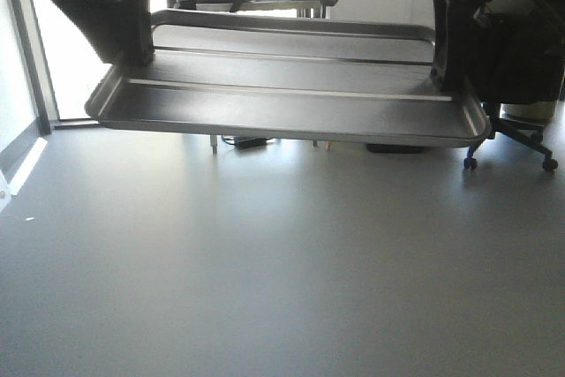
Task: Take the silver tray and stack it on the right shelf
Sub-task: 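Carry the held tray level while the base drives to another shelf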
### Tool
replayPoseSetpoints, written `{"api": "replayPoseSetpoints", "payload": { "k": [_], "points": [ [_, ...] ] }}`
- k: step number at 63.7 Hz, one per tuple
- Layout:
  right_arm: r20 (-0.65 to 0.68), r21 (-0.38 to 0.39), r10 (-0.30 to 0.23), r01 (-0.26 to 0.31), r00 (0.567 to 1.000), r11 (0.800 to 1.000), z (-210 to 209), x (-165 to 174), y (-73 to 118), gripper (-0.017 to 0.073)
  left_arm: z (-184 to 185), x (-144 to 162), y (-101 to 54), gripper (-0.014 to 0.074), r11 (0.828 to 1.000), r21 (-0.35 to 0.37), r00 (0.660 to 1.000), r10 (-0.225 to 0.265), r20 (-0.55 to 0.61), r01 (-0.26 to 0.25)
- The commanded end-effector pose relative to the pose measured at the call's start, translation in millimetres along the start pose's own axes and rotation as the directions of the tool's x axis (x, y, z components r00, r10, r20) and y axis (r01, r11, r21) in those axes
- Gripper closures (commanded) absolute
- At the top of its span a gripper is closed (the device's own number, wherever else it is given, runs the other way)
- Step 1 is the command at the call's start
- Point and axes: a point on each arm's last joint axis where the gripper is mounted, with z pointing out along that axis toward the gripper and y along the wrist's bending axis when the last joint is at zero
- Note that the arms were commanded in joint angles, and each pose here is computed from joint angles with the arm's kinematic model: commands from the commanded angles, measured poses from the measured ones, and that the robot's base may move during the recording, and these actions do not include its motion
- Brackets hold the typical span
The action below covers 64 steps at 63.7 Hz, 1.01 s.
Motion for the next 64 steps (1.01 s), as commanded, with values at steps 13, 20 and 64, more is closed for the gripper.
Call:
{"api": "replayPoseSetpoints", "payload": {
  "k": [13,20,64],
  "points": [
    [0.116,-0.048,-0.027,0.033,0.993,0.998,-23.6,-8.4,2.0,0.0502,-28.9,-5.7,-4.1,0.0687,0.997,0.075,0.994,0.003,0.111,-0.011],
    [0.115,-0.047,-0.027,0.033,0.993,0.998,-23.6,-8.3,2.0,0.0502,-28.9,-5.7,-4.1,0.0687,0.997,0.075,0.994,0.003,0.111,-0.011],
    [0.116,-0.048,-0.027,0.033,0.993,0.998,-23.6,-8.4,2.0,0.0502,-28.9,-5.7,-4.1,0.0687,0.997,0.075,0.994,0.003,0.111,-0.011]
  ]
}}
